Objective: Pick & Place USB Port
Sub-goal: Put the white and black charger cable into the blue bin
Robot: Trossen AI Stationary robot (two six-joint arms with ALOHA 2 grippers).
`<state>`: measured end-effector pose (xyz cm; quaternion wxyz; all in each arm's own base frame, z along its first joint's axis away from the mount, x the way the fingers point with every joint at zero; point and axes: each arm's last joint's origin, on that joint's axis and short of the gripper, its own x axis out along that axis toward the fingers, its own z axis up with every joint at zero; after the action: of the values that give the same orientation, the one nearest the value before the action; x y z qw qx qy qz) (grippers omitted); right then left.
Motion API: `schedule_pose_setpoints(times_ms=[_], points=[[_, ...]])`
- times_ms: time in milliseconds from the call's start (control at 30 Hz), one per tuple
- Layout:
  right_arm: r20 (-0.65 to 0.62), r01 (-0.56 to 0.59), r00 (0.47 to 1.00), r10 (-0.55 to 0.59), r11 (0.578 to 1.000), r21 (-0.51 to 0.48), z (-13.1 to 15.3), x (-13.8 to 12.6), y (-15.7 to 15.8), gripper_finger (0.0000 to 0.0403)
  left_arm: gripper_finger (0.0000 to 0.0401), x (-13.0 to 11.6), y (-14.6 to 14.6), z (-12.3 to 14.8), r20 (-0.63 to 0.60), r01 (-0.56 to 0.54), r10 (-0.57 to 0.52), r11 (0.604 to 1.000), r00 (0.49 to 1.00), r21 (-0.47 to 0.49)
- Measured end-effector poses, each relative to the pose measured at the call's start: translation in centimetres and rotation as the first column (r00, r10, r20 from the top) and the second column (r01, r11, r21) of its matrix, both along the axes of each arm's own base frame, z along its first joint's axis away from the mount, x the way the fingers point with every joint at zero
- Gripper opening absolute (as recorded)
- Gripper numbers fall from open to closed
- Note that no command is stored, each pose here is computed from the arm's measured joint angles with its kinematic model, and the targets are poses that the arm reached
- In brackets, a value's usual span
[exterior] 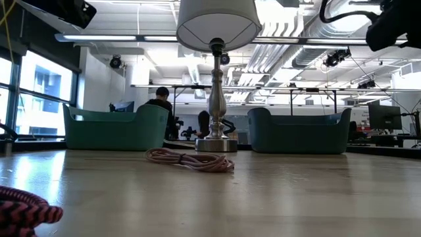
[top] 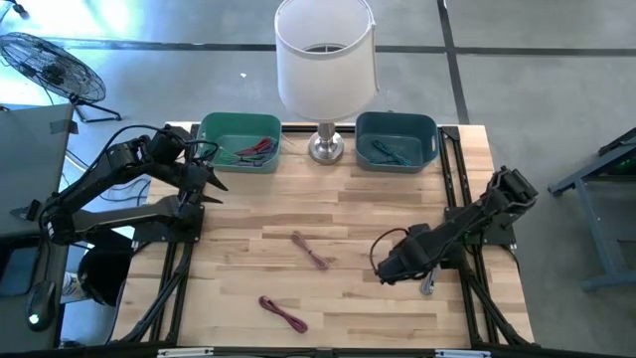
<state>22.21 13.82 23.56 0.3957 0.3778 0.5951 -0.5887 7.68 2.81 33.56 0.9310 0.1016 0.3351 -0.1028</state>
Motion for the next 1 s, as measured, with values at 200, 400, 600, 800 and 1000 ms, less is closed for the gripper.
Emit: schedule_pose_setpoints(times_ms=[200,400,600,800,1000], points=[[0.04,-0.004,0.999,0.003,1.0,0.011,-0.1,-0.1,1.0,0.0247,0.016,0.0,0.0,0.0,0.001,0.006,-0.006,1.0,1.0,0.01],[0.021,0.035,0.999,-0.035,0.999,0.002,-0.1,-1.0,2.2,0.0247,0.016,0.0,0.0,0.0,0.001,0.006,-0.006,1.0,1.0,0.01],[0.022,0.057,0.998,-0.057,0.998,0.011,-0.2,-1.6,3.3,0.0247,0.016,0.0,0.0,0.0,0.001,0.004,-0.004,1.0,1.0,0.007],[0.085,0.063,0.994,-0.068,0.996,0.063,-2.5,-1.4,3.5,0.0247,0.016,0.0,0.0,0.0,0.001,0.005,-0.005,1.0,1.0,0.006],[0.069,0.066,0.995,-0.07,0.996,0.058,-5.3,-2.2,2.9,0.0247,0.016,0.0,0.0,0.0,-0.003,0.006,-0.006,1.0,1.0,0.002]])
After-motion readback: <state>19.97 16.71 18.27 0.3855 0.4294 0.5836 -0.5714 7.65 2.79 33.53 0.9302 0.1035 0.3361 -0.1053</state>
